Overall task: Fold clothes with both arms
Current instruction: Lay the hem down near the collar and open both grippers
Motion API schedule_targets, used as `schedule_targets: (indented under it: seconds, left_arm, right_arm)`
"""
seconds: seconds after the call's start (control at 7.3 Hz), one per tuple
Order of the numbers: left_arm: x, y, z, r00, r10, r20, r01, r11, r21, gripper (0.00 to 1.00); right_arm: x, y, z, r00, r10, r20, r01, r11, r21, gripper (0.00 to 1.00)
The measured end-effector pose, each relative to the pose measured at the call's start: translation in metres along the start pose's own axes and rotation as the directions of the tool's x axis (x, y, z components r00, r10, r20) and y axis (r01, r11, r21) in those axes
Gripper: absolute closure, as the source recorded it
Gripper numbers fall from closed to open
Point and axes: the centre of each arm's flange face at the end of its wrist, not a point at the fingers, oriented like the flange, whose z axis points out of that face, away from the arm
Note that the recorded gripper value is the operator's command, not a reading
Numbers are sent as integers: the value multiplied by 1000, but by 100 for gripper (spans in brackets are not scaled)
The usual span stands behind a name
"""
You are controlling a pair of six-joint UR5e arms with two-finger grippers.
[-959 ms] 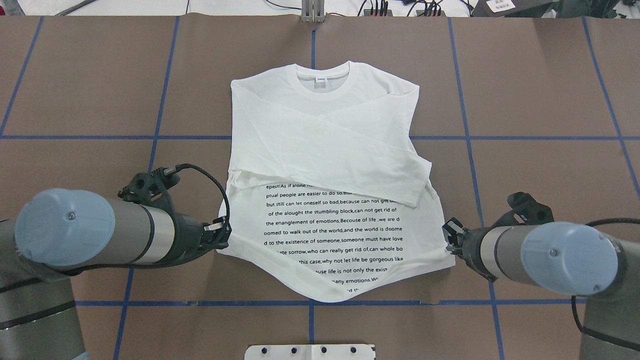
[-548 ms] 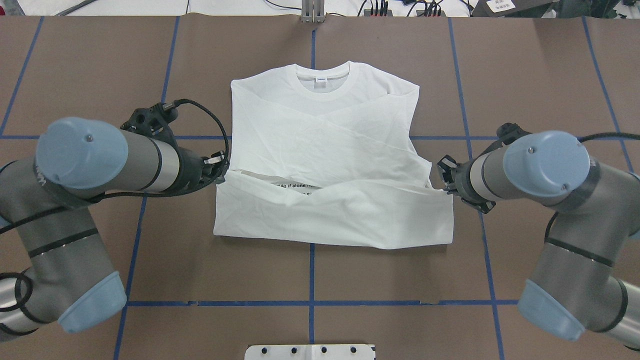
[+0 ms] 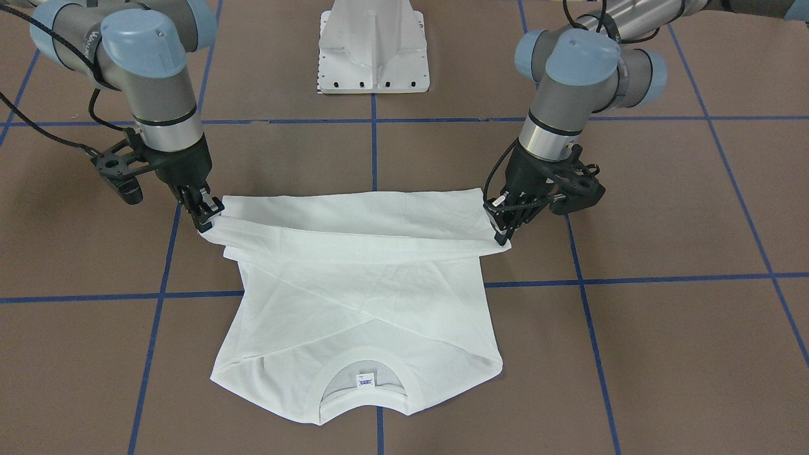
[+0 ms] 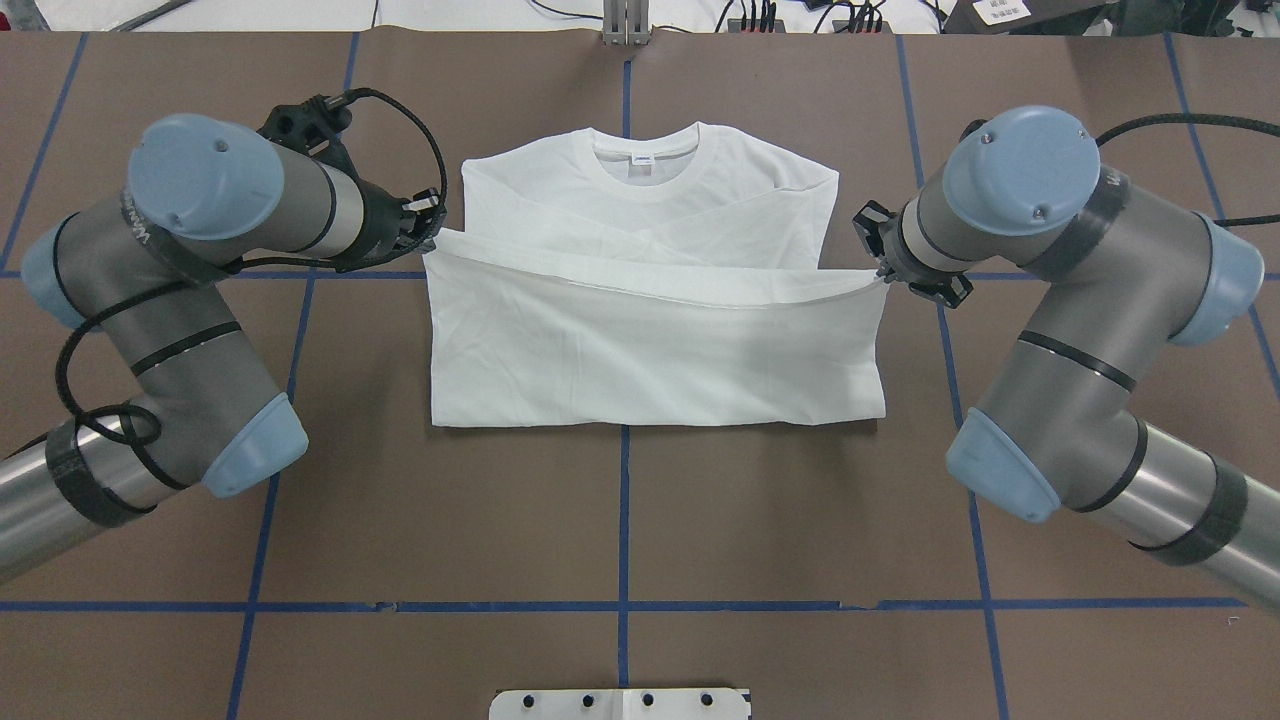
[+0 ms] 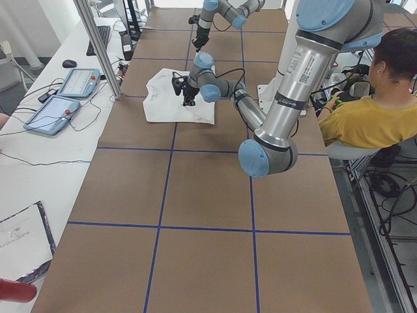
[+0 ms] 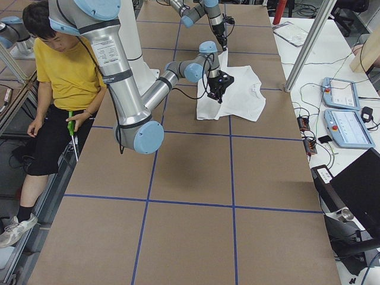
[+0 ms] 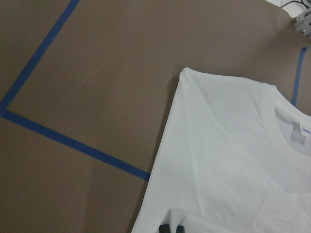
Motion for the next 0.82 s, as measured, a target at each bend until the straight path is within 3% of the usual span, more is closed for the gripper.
schedule_targets:
  seconds: [0.55,0.82]
  left_arm:
    - [32,-56,32,1000,-12,12,12,999,40,100]
    - [29,-75,75,1000,-1,31,0,999,47,100]
  right_arm:
    - [-66,-48,39,999,-2,-38,4,998,60,100]
    - [-83,-72,77,1000,-5,-3,6,997,73,100]
